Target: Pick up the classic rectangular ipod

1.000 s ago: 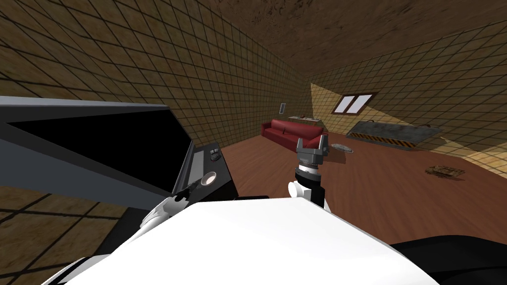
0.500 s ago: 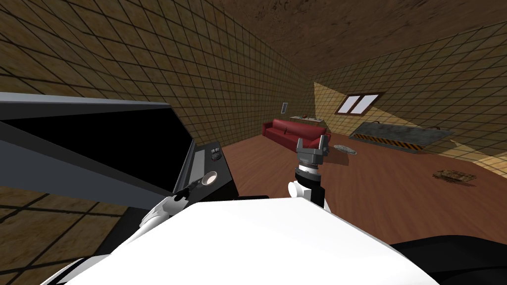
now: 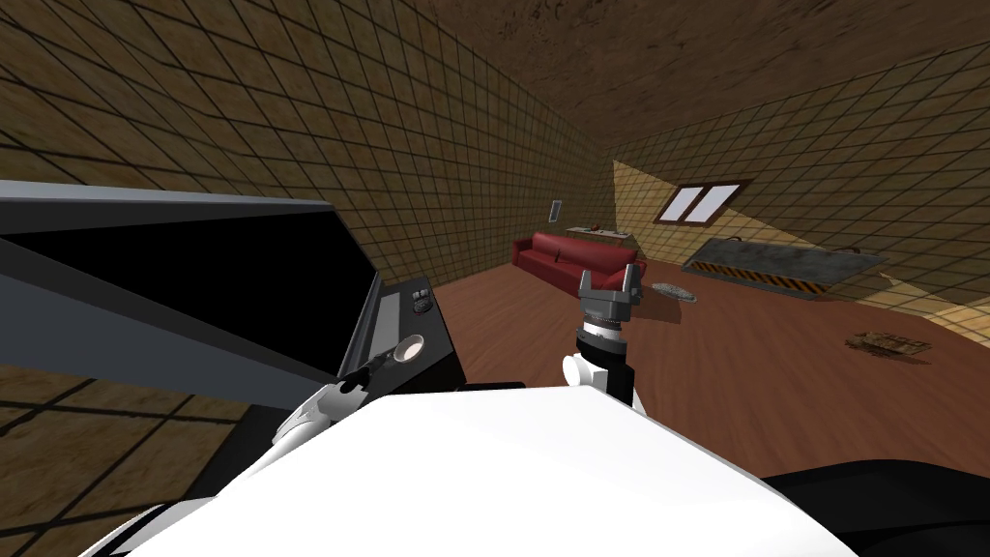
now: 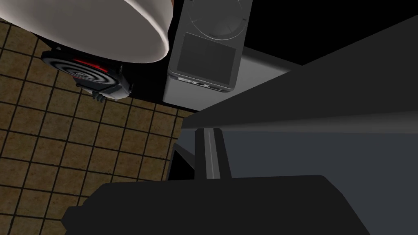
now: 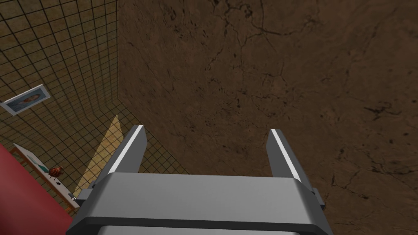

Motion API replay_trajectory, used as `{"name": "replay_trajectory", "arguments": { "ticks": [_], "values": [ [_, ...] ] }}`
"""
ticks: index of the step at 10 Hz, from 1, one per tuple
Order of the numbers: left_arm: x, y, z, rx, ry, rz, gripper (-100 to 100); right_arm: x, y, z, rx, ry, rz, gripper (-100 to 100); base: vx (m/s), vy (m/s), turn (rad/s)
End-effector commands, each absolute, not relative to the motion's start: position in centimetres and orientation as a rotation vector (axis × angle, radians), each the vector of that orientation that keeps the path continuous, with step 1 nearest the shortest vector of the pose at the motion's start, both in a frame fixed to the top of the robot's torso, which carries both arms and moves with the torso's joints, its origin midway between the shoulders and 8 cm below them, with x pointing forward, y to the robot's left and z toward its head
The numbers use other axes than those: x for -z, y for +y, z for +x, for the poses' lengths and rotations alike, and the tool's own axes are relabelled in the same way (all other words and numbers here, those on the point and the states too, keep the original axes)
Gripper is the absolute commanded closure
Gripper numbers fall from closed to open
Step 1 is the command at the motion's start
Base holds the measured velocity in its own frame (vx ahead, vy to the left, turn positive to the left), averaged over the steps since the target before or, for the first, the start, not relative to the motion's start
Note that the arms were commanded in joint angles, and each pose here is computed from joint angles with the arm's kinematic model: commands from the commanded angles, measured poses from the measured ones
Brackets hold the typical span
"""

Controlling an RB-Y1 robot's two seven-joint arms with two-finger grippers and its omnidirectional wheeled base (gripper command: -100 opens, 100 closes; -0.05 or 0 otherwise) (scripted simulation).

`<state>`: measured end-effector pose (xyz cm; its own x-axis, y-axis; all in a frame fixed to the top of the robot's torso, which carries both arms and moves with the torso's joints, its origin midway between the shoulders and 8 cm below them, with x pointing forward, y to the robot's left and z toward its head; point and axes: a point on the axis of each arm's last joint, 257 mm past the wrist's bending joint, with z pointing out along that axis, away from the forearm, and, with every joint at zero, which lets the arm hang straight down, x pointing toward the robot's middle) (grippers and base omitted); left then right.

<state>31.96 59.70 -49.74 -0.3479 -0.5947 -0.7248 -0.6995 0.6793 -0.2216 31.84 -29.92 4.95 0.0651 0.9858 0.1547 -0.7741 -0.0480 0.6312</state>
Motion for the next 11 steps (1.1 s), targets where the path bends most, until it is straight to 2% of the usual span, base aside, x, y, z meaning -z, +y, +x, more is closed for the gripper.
{"name": "replay_trajectory", "arguments": {
  "ticks": [1,5,6,8,11],
  "values": [
    [49.3,60.0,31.8,-0.130,2.019,-1.025,-100,-5.0,-29.9,31.8,-1.490,0.402,0.671,0,-0.031,-0.043,-0.028],
    [48.1,60.8,31.5,-0.056,1.907,-1.102,-100,-5.0,-29.9,31.8,-1.490,0.402,0.671,0,-0.084,-0.089,-0.030],
    [48.5,60.9,31.5,-0.094,1.956,-1.075,-100,-5.0,-29.9,31.8,-1.490,0.402,0.671,0,-0.055,-0.040,-0.103],
    [49.4,60.4,31.2,-0.128,2.012,-1.049,-100,-5.0,-29.9,31.8,-1.490,0.402,0.671,0,0.033,0.065,-0.012],
    [50.8,59.6,30.6,-0.178,2.088,-1.015,-100,-5.0,-29.9,31.8,-1.489,0.402,0.670,0,0.104,0.102,0.013]
  ]
}}
